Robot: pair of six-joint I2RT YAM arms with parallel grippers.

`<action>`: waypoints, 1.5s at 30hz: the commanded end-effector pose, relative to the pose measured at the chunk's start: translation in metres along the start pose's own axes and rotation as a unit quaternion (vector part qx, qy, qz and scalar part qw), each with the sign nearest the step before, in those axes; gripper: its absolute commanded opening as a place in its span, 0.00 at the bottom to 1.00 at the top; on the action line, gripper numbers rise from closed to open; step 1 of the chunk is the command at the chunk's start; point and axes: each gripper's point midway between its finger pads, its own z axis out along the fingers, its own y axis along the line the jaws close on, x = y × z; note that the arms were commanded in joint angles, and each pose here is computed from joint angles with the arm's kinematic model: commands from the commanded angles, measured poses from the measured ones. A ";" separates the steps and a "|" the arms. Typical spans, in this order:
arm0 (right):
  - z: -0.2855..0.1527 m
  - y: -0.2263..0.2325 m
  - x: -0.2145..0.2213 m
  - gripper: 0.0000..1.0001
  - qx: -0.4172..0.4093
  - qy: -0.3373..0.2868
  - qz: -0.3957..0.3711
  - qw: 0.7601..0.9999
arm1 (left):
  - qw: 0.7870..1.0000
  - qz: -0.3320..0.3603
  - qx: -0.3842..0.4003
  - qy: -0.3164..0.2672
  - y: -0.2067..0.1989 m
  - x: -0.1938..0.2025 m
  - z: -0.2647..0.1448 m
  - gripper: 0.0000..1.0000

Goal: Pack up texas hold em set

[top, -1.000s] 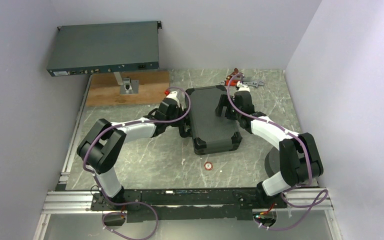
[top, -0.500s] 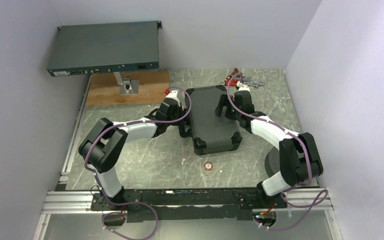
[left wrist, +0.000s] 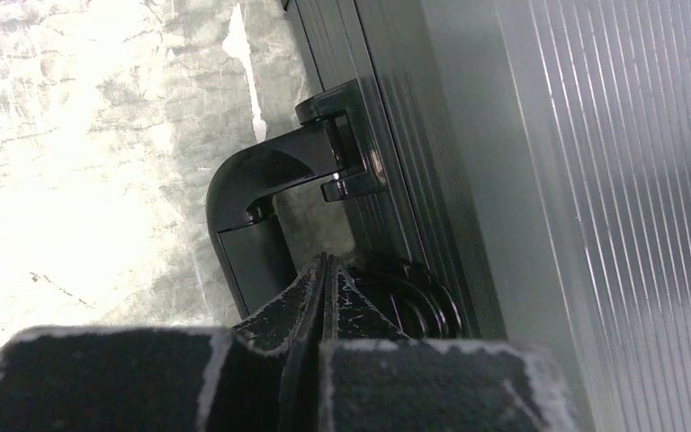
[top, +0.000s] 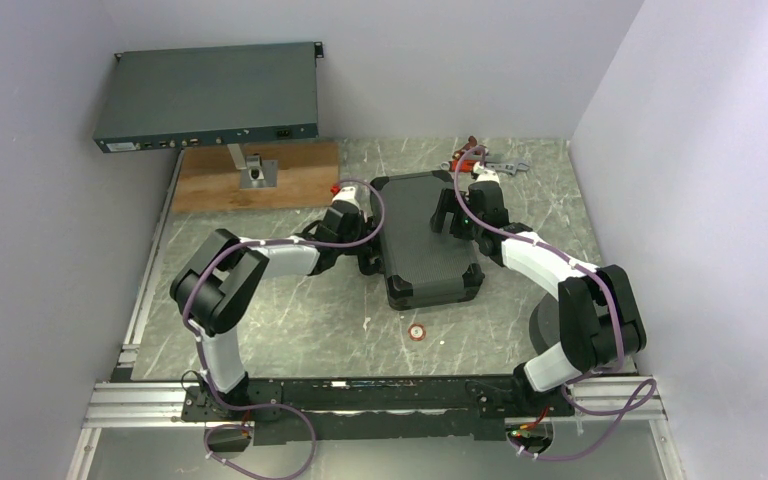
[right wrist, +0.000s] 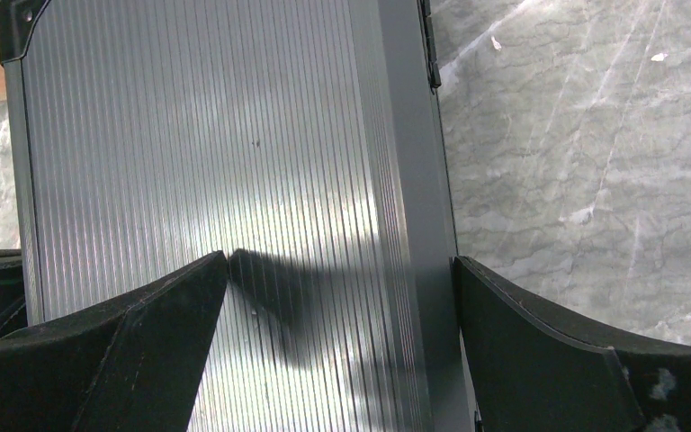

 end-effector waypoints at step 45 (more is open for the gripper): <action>-0.176 0.102 -0.096 1.00 -0.232 -0.219 -0.034 0.947 | 0.912 0.222 -0.199 -0.283 0.070 -0.160 -0.347 1.00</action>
